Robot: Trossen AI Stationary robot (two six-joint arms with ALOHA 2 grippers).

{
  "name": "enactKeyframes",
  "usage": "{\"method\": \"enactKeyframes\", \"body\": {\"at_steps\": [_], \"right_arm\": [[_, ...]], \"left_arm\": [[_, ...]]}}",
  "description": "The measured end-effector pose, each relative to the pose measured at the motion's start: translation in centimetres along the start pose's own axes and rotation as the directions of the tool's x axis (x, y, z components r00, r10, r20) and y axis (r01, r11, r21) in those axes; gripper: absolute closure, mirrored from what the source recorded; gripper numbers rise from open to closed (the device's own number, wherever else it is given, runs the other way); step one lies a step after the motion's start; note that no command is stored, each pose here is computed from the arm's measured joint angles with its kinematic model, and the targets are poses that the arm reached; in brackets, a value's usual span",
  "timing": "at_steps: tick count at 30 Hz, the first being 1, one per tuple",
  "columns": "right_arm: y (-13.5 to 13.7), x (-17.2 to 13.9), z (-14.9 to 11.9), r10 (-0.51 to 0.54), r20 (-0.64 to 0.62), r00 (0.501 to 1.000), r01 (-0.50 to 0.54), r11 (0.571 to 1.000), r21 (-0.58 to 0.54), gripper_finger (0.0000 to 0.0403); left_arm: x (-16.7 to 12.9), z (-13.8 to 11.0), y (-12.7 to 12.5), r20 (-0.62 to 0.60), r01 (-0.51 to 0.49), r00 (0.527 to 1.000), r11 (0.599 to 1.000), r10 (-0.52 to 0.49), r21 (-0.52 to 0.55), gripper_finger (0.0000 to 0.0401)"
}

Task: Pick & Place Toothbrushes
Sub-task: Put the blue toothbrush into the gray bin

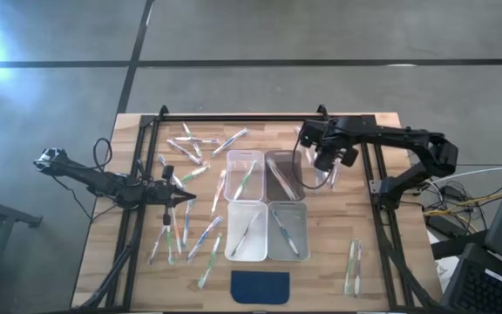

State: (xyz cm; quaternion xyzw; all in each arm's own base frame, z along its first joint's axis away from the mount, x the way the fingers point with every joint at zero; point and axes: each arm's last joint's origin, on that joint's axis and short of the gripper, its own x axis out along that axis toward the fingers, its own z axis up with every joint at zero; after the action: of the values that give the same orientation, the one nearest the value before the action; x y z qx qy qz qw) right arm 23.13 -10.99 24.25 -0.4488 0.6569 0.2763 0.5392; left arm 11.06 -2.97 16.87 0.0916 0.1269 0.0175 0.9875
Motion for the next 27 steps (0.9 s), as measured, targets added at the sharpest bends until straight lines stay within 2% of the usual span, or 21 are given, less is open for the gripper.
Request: {"method": "enactKeyframes", "body": {"at_steps": [6,12,27], "right_arm": [[0.8,2.1,0.4,0.027,-0.001,1.0,-0.027,1.0,-0.014,0.0394],[1.0,3.1,0.7,0.007,0.027,1.0,-0.007,1.0,0.024,0.0387],[1.1,5.6,1.5,-0.104,0.045,0.994,0.102,0.994,0.047,0.0279]], "left_arm": [[0.0,0.0,0.0,0.0,0.0,1.0,1.0,0.0,0.0,0.0396],[0.0,0.0,0.0,0.0,0.0,1.0,1.0,0.0,0.0,0.0396],[0.0,0.0,0.0,0.0,0.0,1.0,1.0,0.0,0.0,0.0396]]}}
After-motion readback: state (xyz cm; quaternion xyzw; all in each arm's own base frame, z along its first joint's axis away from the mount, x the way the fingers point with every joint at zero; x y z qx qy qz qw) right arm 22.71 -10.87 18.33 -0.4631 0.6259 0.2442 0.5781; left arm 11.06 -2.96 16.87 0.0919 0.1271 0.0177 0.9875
